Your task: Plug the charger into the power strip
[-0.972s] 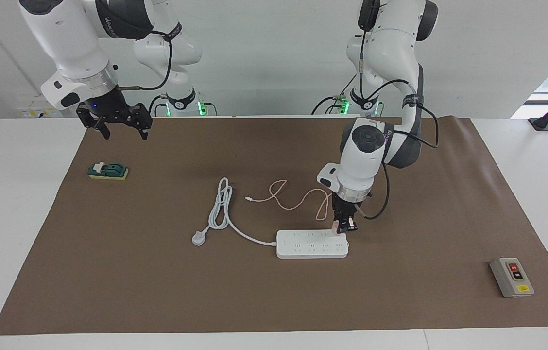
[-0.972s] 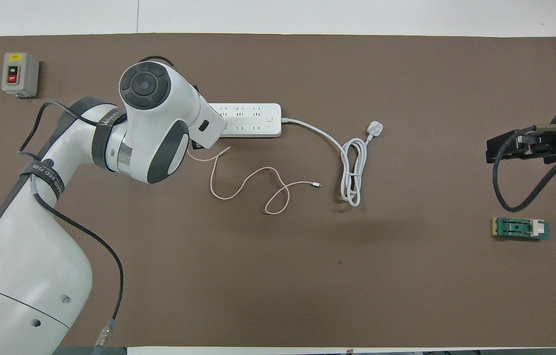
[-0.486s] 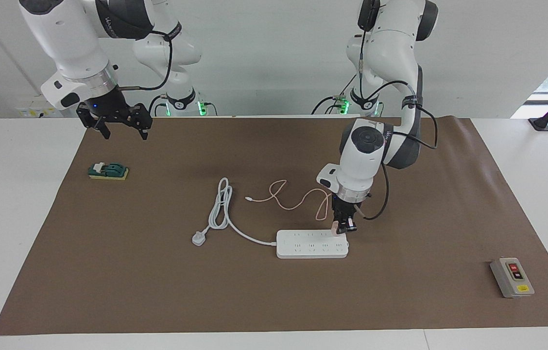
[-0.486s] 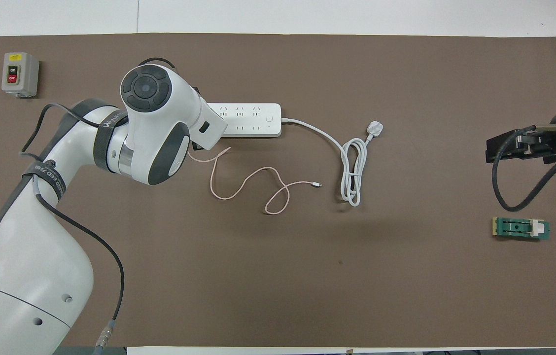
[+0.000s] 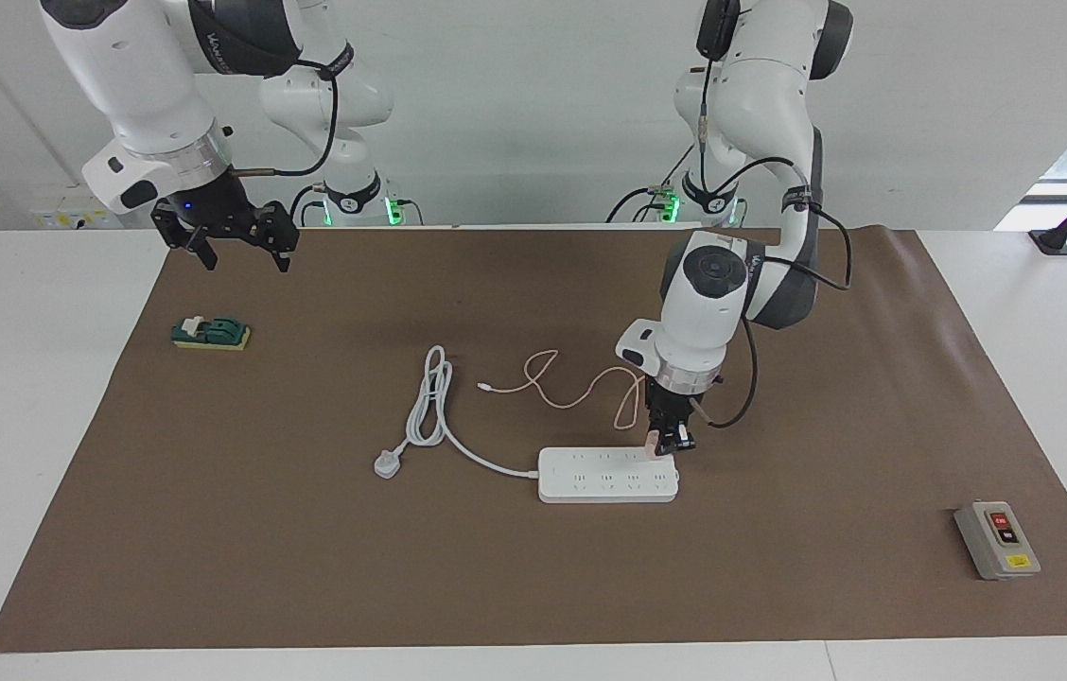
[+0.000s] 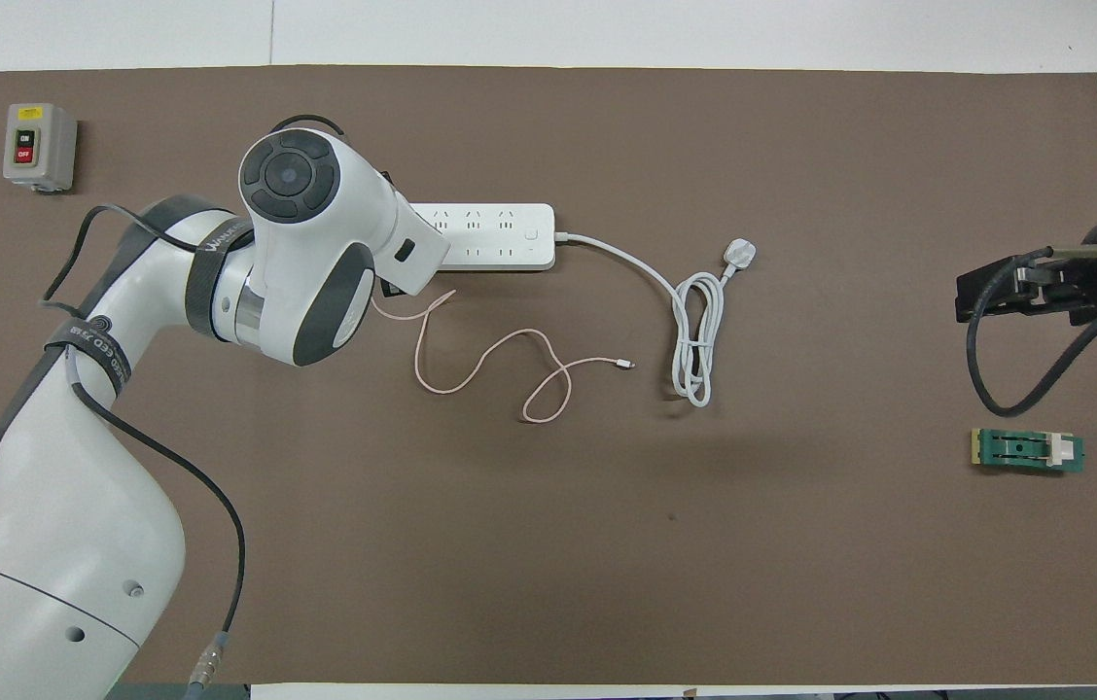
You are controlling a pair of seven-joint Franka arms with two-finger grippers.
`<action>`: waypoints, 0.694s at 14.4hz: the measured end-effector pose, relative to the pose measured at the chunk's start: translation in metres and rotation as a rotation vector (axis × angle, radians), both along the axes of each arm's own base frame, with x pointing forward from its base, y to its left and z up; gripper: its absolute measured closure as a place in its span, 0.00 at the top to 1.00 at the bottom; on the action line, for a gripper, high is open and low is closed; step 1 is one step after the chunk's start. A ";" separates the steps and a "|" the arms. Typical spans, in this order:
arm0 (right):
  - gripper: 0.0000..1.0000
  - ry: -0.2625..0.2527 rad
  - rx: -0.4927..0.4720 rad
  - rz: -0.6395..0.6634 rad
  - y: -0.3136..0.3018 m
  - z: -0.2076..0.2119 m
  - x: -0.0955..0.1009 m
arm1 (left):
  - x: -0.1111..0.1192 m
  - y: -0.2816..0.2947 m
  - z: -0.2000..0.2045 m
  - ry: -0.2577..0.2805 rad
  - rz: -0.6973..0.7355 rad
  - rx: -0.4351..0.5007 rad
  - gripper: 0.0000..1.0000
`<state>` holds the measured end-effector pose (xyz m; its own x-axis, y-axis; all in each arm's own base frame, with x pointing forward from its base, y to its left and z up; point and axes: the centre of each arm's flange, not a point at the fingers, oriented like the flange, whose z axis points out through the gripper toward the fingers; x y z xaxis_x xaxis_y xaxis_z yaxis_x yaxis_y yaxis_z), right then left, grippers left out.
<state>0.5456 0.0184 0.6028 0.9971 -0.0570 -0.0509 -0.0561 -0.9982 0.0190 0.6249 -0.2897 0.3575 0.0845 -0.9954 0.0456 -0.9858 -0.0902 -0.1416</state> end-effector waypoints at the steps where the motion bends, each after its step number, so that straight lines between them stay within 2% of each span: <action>1: 1.00 0.000 0.000 0.000 0.000 0.000 0.000 | 0.000 0.000 0.000 -0.001 0.001 0.001 0.32; 7: 1.00 0.001 0.000 0.000 0.000 0.000 0.000 | -0.002 -0.002 -0.001 -0.011 -0.014 0.009 0.32; 10: 1.00 0.000 0.000 -0.001 0.000 0.000 0.000 | -0.005 0.000 -0.010 -0.032 -0.078 0.011 0.32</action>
<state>0.5454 0.0182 0.6029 0.9970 -0.0581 -0.0513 -0.0572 -0.9982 0.0191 0.6198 -0.2900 0.3479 0.0057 -0.9993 0.0356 -0.9848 -0.0118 -0.1734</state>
